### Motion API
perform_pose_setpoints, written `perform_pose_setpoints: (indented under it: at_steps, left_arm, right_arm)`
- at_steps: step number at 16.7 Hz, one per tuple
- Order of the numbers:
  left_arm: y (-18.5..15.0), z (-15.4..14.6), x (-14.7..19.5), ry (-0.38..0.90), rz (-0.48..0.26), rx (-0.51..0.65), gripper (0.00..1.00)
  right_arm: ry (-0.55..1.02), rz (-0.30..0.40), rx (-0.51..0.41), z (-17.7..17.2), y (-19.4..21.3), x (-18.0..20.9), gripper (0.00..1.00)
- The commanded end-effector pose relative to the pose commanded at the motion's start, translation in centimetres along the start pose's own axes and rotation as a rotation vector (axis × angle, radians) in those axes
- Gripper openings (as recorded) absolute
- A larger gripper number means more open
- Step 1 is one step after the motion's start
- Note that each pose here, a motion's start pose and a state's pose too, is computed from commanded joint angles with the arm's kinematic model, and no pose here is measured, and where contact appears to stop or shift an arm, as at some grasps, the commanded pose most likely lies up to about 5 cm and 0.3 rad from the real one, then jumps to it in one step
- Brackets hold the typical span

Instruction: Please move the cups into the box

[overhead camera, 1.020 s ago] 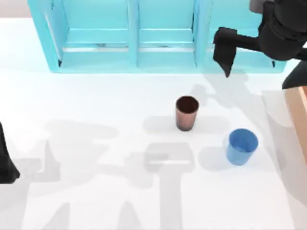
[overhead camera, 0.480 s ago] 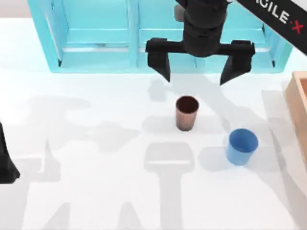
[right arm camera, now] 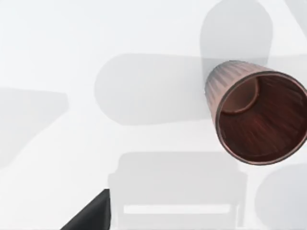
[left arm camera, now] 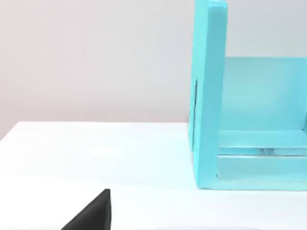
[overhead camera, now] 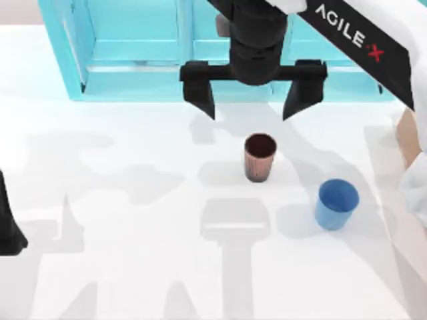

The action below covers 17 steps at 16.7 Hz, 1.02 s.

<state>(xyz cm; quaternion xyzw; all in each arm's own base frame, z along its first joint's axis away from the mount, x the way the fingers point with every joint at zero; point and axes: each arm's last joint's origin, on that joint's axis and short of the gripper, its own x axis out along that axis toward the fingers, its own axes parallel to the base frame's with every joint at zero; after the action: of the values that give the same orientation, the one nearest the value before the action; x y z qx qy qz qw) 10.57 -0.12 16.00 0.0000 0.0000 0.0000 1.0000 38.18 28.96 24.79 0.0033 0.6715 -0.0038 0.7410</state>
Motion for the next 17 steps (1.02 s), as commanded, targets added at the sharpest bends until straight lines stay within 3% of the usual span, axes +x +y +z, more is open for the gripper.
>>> perform_pose_setpoints:
  at_steps: [6, 17]
  left_arm:
    - [0.0, 0.0, 0.0, 0.000, 0.000, 0.000, 1.00]
    - [0.0, 0.0, 0.0, 0.000, 0.000, 0.000, 1.00]
  right_arm:
    - [0.000, 0.000, 0.002, 0.2, -0.1, 0.8, 1.00]
    - [0.000, 0.000, 0.000, 0.0, 0.0, 9.7, 1.00]
